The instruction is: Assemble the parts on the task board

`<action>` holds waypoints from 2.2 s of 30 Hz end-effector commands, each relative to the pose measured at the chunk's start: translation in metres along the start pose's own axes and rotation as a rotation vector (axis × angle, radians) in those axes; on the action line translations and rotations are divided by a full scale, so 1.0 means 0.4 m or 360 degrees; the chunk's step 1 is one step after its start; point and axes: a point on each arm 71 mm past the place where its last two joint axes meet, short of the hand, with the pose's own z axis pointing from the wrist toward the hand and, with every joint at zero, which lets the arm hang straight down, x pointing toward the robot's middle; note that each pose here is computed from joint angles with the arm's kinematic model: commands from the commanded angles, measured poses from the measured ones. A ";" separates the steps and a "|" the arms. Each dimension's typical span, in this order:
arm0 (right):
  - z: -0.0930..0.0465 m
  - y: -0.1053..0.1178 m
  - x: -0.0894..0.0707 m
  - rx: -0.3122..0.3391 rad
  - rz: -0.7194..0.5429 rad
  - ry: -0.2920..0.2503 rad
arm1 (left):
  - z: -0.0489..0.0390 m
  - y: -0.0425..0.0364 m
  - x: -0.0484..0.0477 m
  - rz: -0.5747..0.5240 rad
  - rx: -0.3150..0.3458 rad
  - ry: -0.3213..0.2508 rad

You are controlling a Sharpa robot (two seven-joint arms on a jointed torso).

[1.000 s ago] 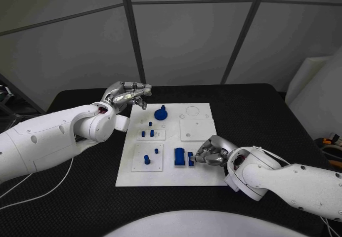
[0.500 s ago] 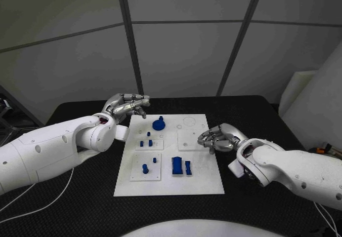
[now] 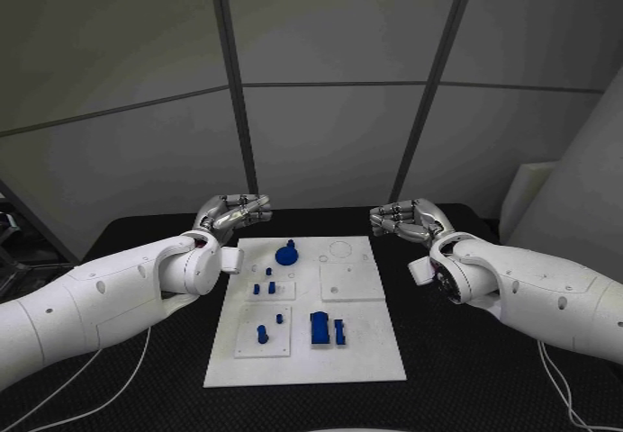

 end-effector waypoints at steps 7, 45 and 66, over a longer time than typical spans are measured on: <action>0.041 -0.007 0.000 -0.0052 0.0056 -0.0043 | 0.013 0.012 -0.006 -0.0049 0.0023 -0.0100; -0.122 0.079 0.062 -0.0055 0.0418 -0.0418 | -0.106 -0.033 0.189 0.0161 0.0158 -0.0170; -0.122 0.079 0.062 -0.0055 0.0418 -0.0418 | -0.106 -0.033 0.189 0.0161 0.0158 -0.0170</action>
